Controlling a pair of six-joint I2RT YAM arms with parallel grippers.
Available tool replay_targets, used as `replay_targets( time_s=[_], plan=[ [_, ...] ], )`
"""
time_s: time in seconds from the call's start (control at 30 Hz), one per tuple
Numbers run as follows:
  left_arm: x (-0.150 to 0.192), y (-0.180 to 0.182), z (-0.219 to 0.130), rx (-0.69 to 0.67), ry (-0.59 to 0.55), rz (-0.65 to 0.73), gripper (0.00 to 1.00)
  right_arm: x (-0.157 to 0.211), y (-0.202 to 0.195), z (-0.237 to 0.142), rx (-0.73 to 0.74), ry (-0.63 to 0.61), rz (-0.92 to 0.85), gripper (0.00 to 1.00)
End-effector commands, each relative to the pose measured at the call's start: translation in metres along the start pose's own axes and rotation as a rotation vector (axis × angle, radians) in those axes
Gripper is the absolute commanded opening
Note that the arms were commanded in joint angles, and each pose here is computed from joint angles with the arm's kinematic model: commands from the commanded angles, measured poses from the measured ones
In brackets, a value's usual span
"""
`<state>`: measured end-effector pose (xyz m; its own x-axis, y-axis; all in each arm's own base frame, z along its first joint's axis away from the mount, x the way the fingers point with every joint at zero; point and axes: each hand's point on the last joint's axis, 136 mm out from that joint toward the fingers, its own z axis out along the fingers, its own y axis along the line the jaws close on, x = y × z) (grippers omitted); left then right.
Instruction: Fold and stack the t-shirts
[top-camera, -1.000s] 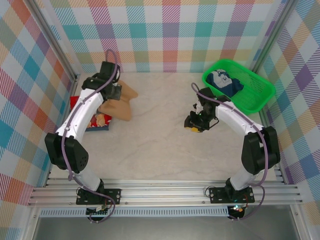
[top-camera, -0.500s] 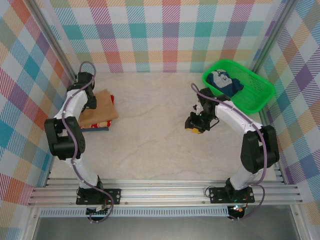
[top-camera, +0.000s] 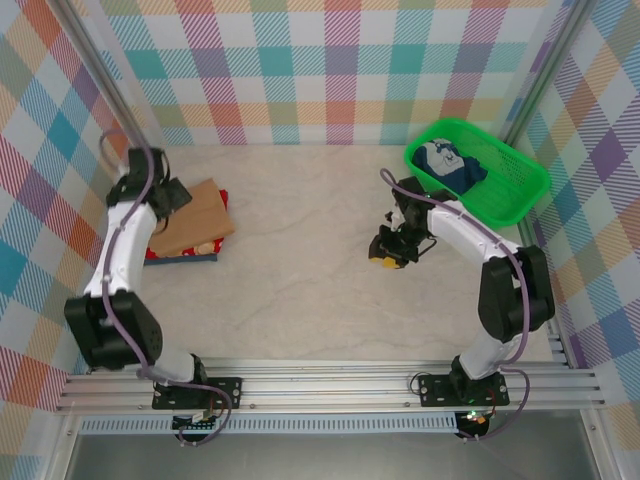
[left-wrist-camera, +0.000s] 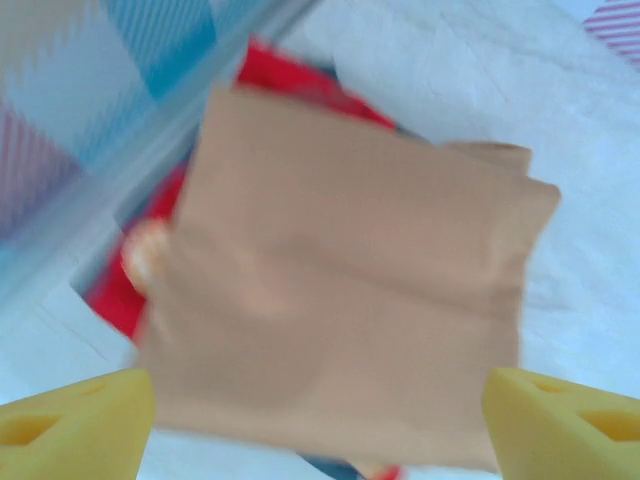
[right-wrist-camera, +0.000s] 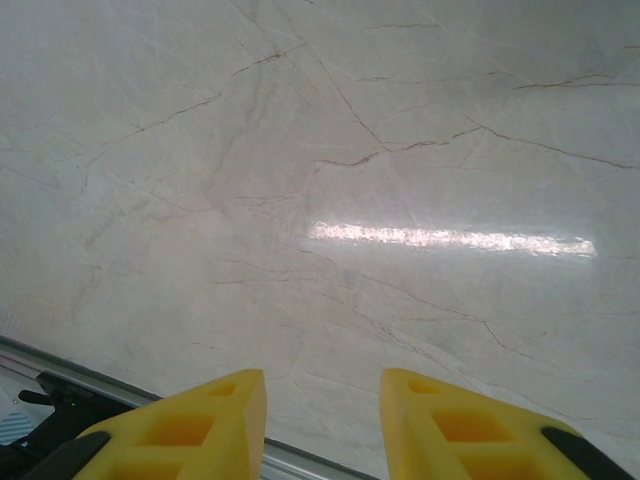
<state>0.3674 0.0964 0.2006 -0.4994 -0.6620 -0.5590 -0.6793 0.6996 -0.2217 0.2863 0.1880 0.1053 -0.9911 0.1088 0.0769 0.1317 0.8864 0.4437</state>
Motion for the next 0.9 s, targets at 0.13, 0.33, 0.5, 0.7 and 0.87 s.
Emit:
replay_targets(
  time_s=[0.13, 0.33, 0.5, 0.7, 0.87],
  plan=[
    [0.035, 0.04, 0.06, 0.179, 0.206, -0.62, 0.82, -0.009, 0.01, 0.01, -0.072, 0.01, 0.019, 0.35],
    [0.04, 0.064, 0.075, 0.112, 0.203, -0.696, 0.83, -0.006, 0.008, 0.019, -0.102, 0.021, 0.041, 0.35],
    [0.035, 0.07, 0.091, 0.129, 0.183, -0.733, 0.71, -0.007, 0.005, 0.022, -0.112, 0.026, 0.053, 0.35],
    [0.035, 0.063, 0.104, 0.158, 0.209, -0.734, 0.54, -0.01, 0.002, 0.025, -0.109, 0.032, 0.064, 0.35],
    [0.03, 0.062, 0.103, 0.174, 0.185, -0.718, 0.27, -0.013, 0.004, 0.025, -0.113, 0.029, 0.074, 0.35]
  ],
)
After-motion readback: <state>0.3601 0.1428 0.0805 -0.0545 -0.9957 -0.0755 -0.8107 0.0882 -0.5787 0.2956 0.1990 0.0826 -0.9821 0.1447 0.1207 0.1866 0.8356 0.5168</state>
